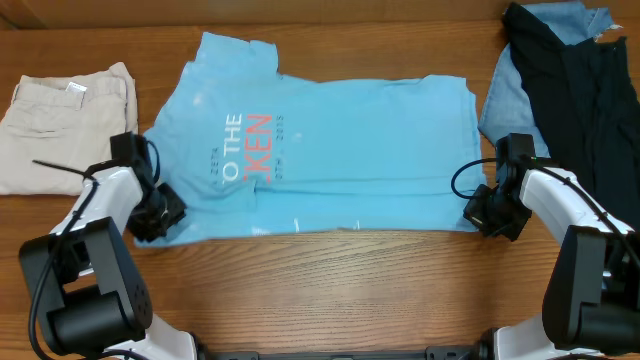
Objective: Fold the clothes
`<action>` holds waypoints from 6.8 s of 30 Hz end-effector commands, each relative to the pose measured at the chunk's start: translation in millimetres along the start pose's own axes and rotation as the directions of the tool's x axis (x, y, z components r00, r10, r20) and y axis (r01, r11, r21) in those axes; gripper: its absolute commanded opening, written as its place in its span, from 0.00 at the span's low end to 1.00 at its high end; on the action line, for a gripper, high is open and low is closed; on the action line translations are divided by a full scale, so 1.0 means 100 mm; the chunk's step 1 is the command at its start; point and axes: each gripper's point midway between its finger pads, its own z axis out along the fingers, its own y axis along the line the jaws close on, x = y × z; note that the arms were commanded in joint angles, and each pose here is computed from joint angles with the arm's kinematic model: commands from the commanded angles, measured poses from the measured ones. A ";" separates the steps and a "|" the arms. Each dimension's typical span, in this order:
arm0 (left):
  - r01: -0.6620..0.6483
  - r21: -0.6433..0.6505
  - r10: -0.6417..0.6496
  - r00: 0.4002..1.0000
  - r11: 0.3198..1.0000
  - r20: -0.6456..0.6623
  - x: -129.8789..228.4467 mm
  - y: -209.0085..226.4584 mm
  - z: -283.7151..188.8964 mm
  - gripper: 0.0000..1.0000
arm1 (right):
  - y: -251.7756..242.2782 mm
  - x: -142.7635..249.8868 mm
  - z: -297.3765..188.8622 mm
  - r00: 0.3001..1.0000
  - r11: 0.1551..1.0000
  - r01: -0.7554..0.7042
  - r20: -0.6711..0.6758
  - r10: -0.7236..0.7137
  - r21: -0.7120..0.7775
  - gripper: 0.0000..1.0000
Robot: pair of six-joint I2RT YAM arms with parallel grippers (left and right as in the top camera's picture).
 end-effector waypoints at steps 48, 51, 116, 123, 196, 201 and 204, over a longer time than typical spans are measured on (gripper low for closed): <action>0.174 -0.033 -0.170 0.982 0.984 0.087 0.00 0.55 -0.36 0.38 | -0.14 0.00 -0.13 0.998 0.998 -0.047 0.052 0.045 0.046 0.47; 0.163 -0.012 -0.161 0.982 0.987 0.102 -0.02 0.52 -0.41 0.38 | -0.10 -0.08 -0.22 0.994 0.999 -0.049 0.095 0.046 0.023 0.46; -0.662 0.221 0.486 0.700 0.716 0.523 -2.13 -2.50 -0.29 0.79 | 1.02 -0.41 -1.65 0.832 0.830 0.453 0.489 -0.262 -0.327 0.76; -0.662 0.237 0.518 0.721 0.711 0.460 -1.97 -2.49 -0.10 0.65 | 1.02 -0.41 -1.65 0.832 0.830 0.453 0.490 -0.262 -0.326 0.76; -0.449 0.266 0.417 0.893 0.853 0.171 -1.58 -2.12 -0.38 0.08 | 1.99 -2.08 -0.37 0.728 0.817 0.533 0.612 -0.309 -0.220 0.65; -0.447 0.264 0.418 0.894 0.854 0.161 -1.56 -2.10 -0.38 0.08 | 2.01 -2.09 -0.38 0.723 0.815 0.536 0.619 -0.308 -0.220 0.58; -0.447 0.264 0.418 0.894 0.854 0.161 -1.56 -2.10 -0.38 0.08 | 2.04 -2.13 -0.40 0.709 0.812 0.540 0.638 -0.299 -0.220 0.58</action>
